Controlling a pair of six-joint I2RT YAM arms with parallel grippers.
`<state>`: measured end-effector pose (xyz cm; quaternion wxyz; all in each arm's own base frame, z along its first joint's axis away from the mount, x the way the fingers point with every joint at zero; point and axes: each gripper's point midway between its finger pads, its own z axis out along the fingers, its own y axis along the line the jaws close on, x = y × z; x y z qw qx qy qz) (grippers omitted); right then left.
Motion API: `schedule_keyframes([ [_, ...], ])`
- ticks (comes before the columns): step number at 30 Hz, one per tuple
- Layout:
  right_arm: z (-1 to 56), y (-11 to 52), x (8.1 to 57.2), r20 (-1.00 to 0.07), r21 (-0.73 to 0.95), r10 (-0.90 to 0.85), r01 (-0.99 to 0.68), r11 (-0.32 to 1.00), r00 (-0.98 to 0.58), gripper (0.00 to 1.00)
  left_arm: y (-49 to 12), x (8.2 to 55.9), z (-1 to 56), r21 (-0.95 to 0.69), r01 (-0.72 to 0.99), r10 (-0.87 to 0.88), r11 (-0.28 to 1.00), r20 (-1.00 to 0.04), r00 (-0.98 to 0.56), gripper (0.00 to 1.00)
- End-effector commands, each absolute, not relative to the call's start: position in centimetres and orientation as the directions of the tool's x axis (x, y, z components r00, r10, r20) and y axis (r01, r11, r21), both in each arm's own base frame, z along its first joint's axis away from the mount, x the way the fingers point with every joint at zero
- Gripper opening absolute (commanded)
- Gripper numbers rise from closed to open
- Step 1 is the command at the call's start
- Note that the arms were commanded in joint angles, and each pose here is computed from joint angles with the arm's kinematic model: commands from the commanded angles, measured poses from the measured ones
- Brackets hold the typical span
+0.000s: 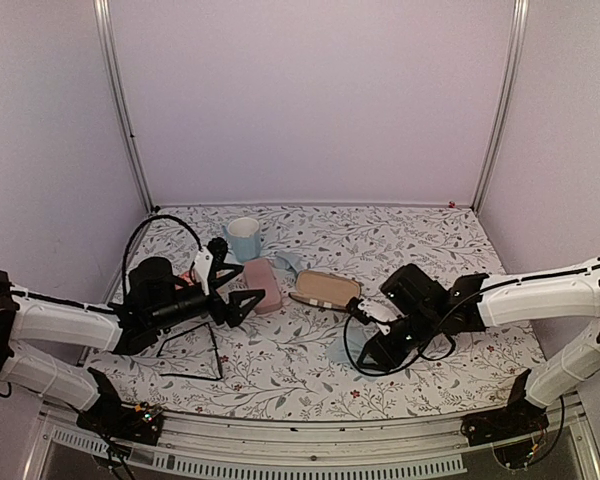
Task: Organize the sunglasses
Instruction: Place the sunglasses case at the center of the board.
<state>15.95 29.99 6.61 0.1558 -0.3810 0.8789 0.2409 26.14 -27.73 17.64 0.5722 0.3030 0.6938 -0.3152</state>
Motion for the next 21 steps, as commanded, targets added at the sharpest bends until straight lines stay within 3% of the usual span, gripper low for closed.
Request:
schedule_keyframes([
  [1, 4.7, 30.1, 14.7, -0.408, 0.307, -0.598, -0.72, 0.622, -0.69, 0.42, -28.9, 26.7, 18.6, -0.089, 0.776, 0.04, 0.624, -0.988, -0.146, 0.92],
  [15, 0.7, 28.8, 13.4, -0.302, 0.18, -0.671, -0.732, 0.657, -0.677, 0.33, -31.3, 26.0, 18.1, -0.083, 0.809, 0.069, 0.581, -0.986, -0.151, 0.92],
  [21, 0.0, 28.4, 13.1, -0.287, 0.147, -0.674, -0.727, 0.671, -0.68, 0.24, -32.4, 25.6, 17.4, -0.07, 0.835, 0.096, 0.547, -0.985, -0.145, 0.91],
])
